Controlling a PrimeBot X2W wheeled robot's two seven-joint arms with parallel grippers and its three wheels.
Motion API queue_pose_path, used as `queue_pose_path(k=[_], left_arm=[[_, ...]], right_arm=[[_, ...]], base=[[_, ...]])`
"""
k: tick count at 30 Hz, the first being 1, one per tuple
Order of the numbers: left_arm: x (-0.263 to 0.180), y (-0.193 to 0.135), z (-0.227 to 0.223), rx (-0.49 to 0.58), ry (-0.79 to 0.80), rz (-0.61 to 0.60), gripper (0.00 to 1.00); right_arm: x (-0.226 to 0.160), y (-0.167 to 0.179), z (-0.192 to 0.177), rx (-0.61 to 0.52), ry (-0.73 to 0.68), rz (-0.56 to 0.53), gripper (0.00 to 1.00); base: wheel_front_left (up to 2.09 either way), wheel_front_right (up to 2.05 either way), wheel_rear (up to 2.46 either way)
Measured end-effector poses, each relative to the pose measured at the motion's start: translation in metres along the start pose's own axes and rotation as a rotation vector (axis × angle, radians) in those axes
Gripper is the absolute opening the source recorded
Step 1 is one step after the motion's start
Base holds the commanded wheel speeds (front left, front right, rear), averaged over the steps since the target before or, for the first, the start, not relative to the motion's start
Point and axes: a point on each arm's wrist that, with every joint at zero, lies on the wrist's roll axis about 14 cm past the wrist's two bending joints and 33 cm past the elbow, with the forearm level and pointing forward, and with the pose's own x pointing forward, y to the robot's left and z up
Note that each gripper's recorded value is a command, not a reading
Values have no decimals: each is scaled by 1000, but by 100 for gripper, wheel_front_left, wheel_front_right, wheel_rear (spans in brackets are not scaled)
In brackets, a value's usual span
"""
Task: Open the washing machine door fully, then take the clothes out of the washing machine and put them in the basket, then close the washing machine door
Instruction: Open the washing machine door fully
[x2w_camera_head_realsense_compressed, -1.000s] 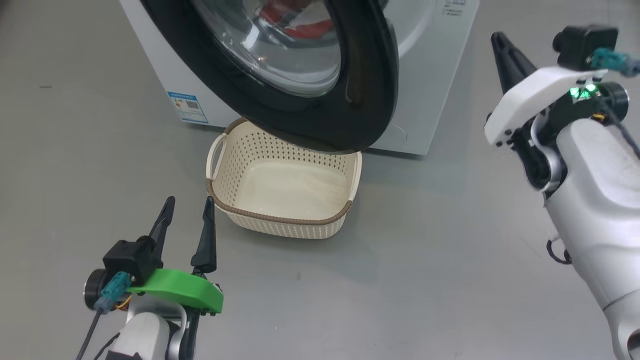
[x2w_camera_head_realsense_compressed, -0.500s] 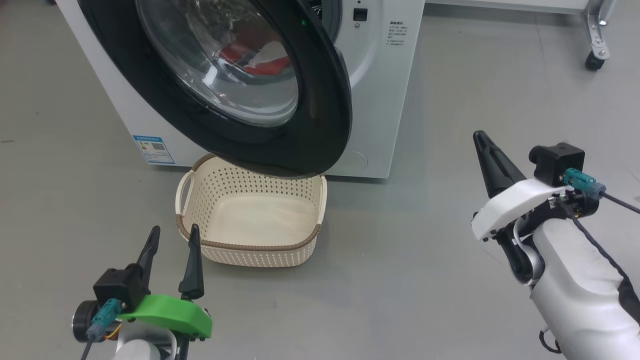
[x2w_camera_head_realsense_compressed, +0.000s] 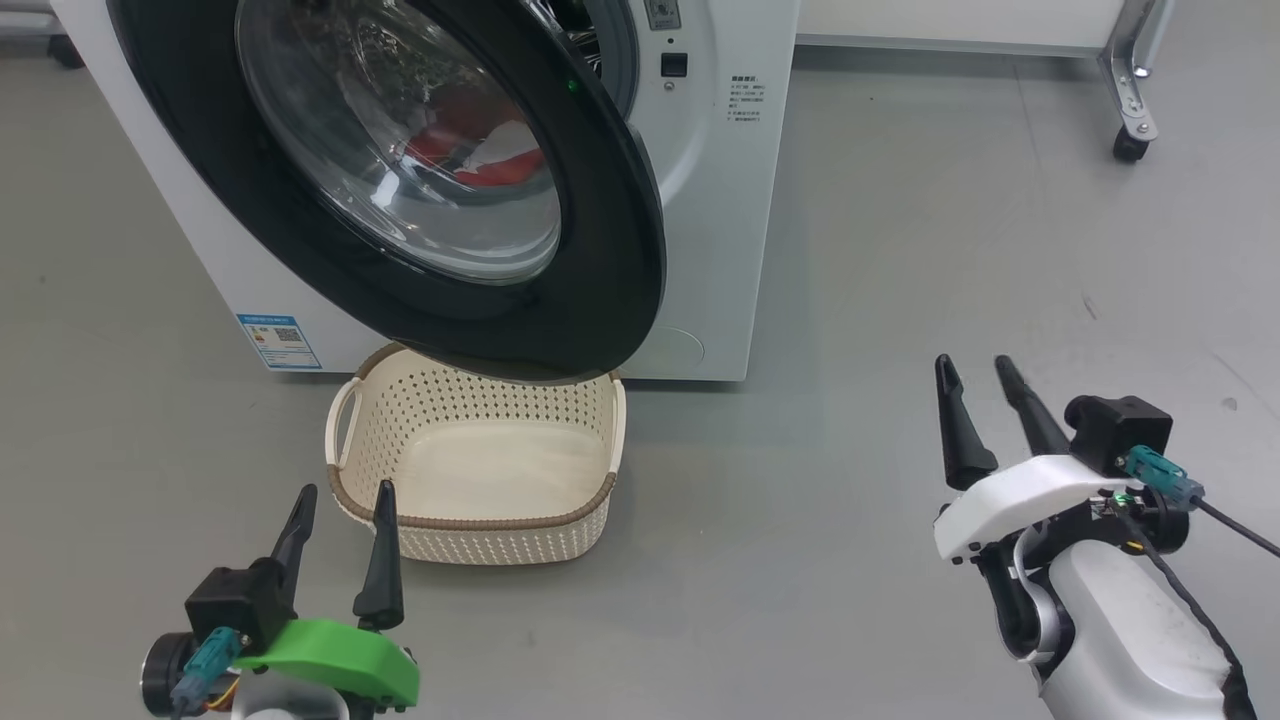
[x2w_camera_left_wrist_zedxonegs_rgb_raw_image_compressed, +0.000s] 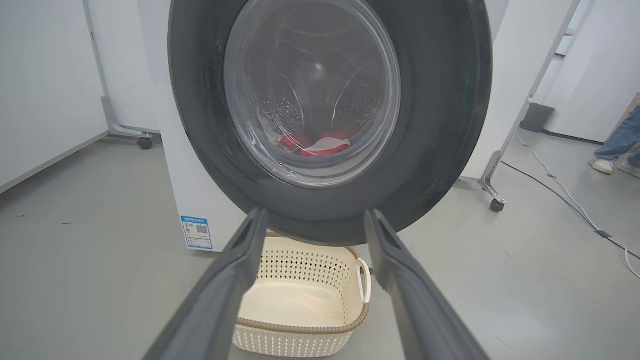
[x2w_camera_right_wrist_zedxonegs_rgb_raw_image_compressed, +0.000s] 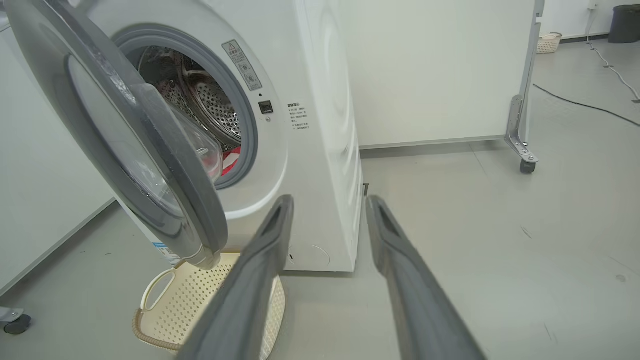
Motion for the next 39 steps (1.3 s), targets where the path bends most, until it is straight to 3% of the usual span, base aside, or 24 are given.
queue_pose_path(k=[8,39], left_arm=[[3,1,4,-2,-14,3,100],[6,-2,-3,7,8,-9,100]], right_arm=[[-8,2,16,-13,-68,-13,100],[-36,1,2,-54,-63,-36,100]], base=[[0,0,0],[0,0,0]])
